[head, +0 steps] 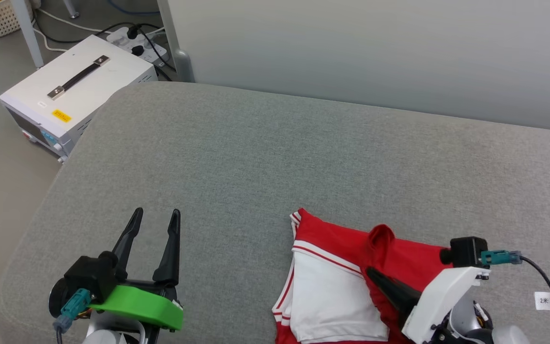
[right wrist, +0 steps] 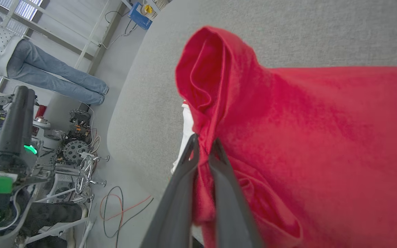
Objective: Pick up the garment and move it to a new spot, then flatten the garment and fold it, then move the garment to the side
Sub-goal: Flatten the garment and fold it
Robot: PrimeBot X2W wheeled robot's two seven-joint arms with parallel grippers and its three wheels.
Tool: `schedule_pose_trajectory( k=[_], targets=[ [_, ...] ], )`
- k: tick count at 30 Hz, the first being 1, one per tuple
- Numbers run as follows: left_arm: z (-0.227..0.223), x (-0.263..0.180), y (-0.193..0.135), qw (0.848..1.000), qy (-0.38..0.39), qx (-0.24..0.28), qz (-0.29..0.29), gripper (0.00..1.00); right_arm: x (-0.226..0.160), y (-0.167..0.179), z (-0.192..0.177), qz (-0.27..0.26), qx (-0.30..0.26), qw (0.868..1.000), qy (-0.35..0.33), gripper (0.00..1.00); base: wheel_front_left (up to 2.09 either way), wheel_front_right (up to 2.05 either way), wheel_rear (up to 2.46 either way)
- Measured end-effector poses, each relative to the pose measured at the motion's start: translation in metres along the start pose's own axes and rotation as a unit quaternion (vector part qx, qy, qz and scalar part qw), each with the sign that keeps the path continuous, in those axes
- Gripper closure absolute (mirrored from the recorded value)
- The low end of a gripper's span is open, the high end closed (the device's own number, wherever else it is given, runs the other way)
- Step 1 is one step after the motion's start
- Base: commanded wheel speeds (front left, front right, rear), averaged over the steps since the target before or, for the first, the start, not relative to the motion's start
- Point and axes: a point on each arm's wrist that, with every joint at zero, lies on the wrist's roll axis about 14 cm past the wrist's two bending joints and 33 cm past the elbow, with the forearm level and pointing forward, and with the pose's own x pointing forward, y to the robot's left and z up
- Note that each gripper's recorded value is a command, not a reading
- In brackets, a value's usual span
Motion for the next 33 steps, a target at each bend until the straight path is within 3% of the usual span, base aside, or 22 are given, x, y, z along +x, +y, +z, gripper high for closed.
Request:
schedule_pose_trajectory(
  k=[7, 13, 14, 15, 25, 29, 33],
  targets=[
    [0.0, -0.008, 0.011, 1.0, 0.002, 0.004, 0.019, 0.0, 0.032, 0.018, -0.011, 0.044, 0.05, 0.998, 0.002, 1.0, 0.0, 0.0, 0.0],
    [0.0, -0.013, 0.019, 0.999, 0.005, 0.007, 0.034, 0.0, 0.056, 0.02, -0.019, 0.047, 0.051, 0.998, 0.015, 1.0, 0.0, 0.0, 0.0],
    [-0.001, -0.014, 0.02, 0.999, 0.006, 0.007, 0.035, 0.0, 0.059, 0.02, -0.021, 0.046, 0.05, 0.998, 0.018, 0.8, 0.0, 0.0, 0.0],
    [-0.001, -0.014, 0.021, 0.999, 0.007, 0.008, 0.037, 0.0, 0.062, 0.021, -0.024, 0.046, 0.046, 0.998, 0.022, 0.0, 0.0, 0.0, 0.0],
    [-0.002, -0.014, 0.024, 0.999, 0.008, 0.008, 0.042, 0.0, 0.065, 0.065, -0.043, 0.107, 0.014, 0.992, 0.059, 0.0, 0.0, 0.0, 0.0],
    [0.0, -0.011, 0.02, 0.999, 0.004, 0.006, 0.035, 0.0, 0.06, 0.076, -0.029, 0.122, -0.004, 0.992, 0.039, 0.0, 0.0, 0.0, 0.0],
    [0.002, -0.007, 0.015, 1.0, -0.001, 0.004, 0.026, 0.0, 0.055, 0.073, 0.003, 0.104, -0.078, 0.991, -0.011, 0.0, 0.0, 0.0, 0.0]
  ],
)
